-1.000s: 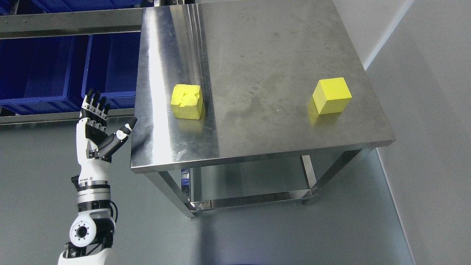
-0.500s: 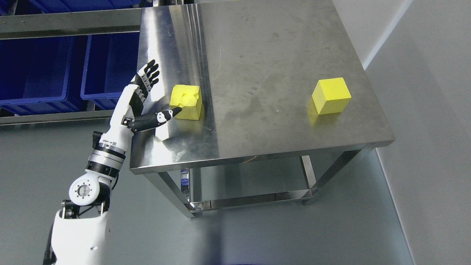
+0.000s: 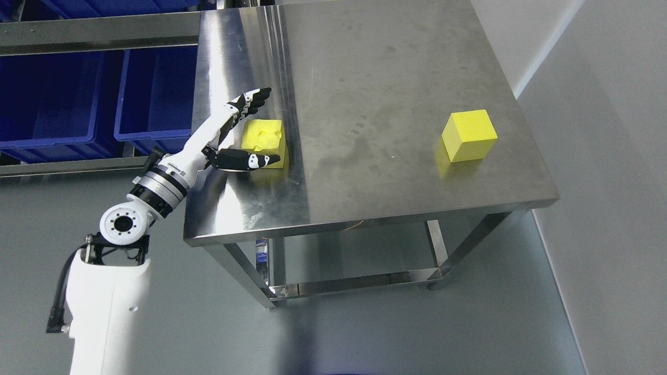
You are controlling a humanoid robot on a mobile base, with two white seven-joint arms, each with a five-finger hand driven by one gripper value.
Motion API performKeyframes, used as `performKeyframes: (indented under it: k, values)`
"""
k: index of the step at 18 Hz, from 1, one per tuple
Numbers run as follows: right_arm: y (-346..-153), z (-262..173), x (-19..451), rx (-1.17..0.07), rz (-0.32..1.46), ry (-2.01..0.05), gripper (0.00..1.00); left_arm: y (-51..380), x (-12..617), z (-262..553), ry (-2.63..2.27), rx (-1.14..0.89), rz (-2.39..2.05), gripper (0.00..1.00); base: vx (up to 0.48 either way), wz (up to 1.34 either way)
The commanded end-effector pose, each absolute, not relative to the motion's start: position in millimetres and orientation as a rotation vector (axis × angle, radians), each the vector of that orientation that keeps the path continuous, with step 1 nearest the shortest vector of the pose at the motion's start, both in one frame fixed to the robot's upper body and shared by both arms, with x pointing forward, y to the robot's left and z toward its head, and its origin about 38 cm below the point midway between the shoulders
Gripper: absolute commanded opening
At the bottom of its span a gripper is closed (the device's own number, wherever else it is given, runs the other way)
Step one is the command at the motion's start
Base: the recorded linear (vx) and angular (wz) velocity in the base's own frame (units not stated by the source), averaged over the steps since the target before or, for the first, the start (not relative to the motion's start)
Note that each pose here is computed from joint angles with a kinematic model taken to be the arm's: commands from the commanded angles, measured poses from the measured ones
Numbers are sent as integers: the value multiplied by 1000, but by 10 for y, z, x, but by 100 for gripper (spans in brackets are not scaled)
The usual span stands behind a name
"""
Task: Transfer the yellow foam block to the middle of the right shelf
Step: 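Close the left hand around the yellow foam cube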
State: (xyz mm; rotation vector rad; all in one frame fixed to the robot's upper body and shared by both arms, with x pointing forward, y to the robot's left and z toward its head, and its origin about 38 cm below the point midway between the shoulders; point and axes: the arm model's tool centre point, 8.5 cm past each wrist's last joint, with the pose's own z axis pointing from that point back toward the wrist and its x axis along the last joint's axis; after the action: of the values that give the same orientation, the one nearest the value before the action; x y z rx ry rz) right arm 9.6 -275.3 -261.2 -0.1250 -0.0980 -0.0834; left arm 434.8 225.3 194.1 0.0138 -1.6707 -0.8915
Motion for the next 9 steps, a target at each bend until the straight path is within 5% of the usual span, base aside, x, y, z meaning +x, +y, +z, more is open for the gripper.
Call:
performKeyframes:
  k: [1, 5, 7, 9]
  values:
    - [-2870, -2602, 76, -144, -80, -103, 100, 2220, 4416, 1808, -1500, 110, -1180, 57, 0, 0]
    - [-2870, -2602, 76, -144, -80, -103, 100, 2025, 4463, 1817, -1469, 56, -1267, 51, 0, 0]
    - [-2870, -2602, 76, -144, -80, -103, 100, 1976, 4509, 1841, -1464, 64, -1282, 22, 0, 0]
    - [-2870, -2602, 76, -144, -82, -103, 100, 1944, 4511, 1839, -1470, 56, -1275, 11, 0, 0]
